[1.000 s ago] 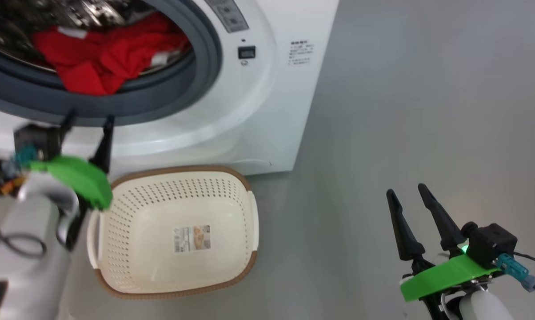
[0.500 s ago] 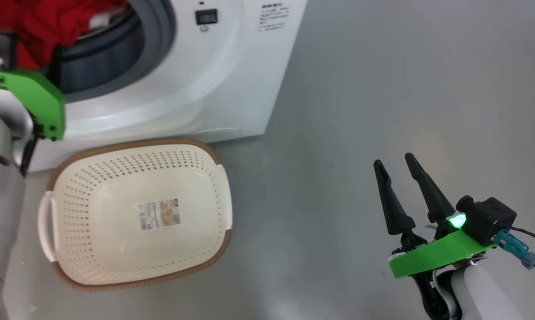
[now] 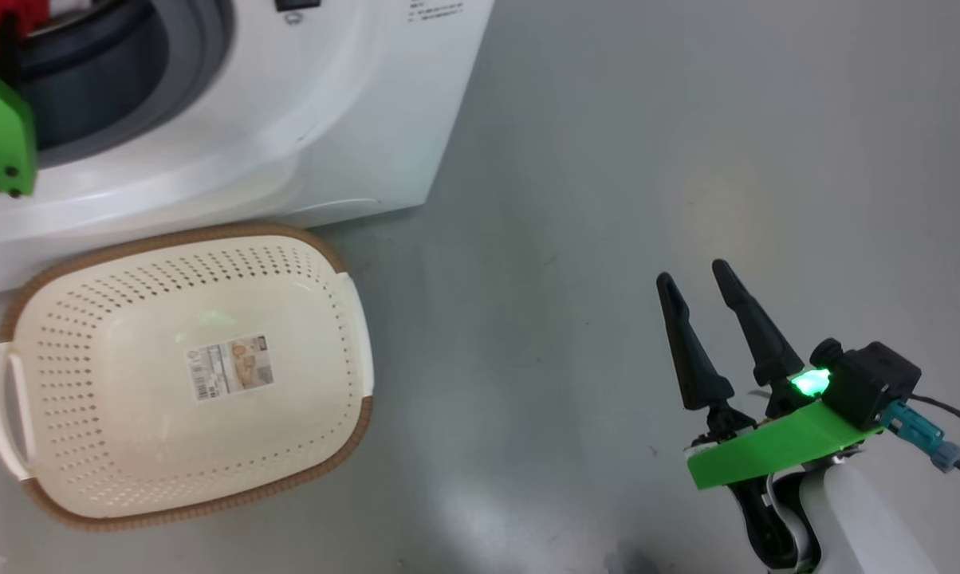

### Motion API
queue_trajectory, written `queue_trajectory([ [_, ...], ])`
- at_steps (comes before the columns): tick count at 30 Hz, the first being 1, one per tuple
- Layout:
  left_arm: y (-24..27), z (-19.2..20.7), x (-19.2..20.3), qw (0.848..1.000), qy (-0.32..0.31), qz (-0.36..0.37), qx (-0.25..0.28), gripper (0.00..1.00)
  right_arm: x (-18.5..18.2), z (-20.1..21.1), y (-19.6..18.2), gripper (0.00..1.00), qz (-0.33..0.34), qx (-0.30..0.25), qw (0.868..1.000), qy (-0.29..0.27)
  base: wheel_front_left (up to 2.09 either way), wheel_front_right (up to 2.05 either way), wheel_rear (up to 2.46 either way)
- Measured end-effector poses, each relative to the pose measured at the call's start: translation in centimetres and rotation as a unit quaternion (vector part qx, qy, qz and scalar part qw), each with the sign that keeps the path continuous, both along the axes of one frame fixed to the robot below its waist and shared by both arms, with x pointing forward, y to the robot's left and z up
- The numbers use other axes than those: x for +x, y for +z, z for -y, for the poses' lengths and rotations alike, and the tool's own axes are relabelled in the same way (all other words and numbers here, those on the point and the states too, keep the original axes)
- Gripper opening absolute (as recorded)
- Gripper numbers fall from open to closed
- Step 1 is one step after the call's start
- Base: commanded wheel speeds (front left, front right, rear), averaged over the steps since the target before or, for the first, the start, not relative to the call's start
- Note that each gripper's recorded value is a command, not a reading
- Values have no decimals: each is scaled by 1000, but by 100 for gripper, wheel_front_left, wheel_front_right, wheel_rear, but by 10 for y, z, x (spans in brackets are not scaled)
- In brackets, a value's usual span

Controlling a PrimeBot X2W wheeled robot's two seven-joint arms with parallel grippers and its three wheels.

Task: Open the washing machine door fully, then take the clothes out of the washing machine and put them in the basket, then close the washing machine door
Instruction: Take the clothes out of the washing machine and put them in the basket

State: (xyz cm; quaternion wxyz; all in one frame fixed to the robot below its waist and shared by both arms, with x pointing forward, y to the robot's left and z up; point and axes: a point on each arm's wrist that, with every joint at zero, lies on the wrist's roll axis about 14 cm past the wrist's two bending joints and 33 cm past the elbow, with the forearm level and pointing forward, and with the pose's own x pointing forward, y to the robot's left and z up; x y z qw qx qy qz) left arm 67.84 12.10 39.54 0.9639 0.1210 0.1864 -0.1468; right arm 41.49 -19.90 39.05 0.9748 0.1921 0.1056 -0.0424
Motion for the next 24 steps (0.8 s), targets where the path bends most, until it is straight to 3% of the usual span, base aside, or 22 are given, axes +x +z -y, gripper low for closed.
queue_trajectory([
  [12, -16, 8, 12, 1000, -10, -6, 7, 100, -2, 9, -4, 100, -8, -6, 1000, -11, 0, 0, 0],
  [13, -17, 9, 12, 1000, -11, -6, 7, 65, -2, 8, -4, 100, -8, -6, 1000, -10, 0, 0, 0],
  [16, -17, 10, 12, 1000, -12, -8, 6, 5, -3, 8, -3, 100, -8, -6, 1000, -10, 0, 0, 0],
  [18, -16, 11, 12, 1000, -11, -8, 4, 0, -3, 8, -2, 100, -7, -7, 1000, -10, 0, 0, 0],
  [24, -9, 7, 11, 1000, -4, -4, -3, 0, -2, 8, 1, 100, -1, -6, 1000, -10, 0, 0, 0],
])
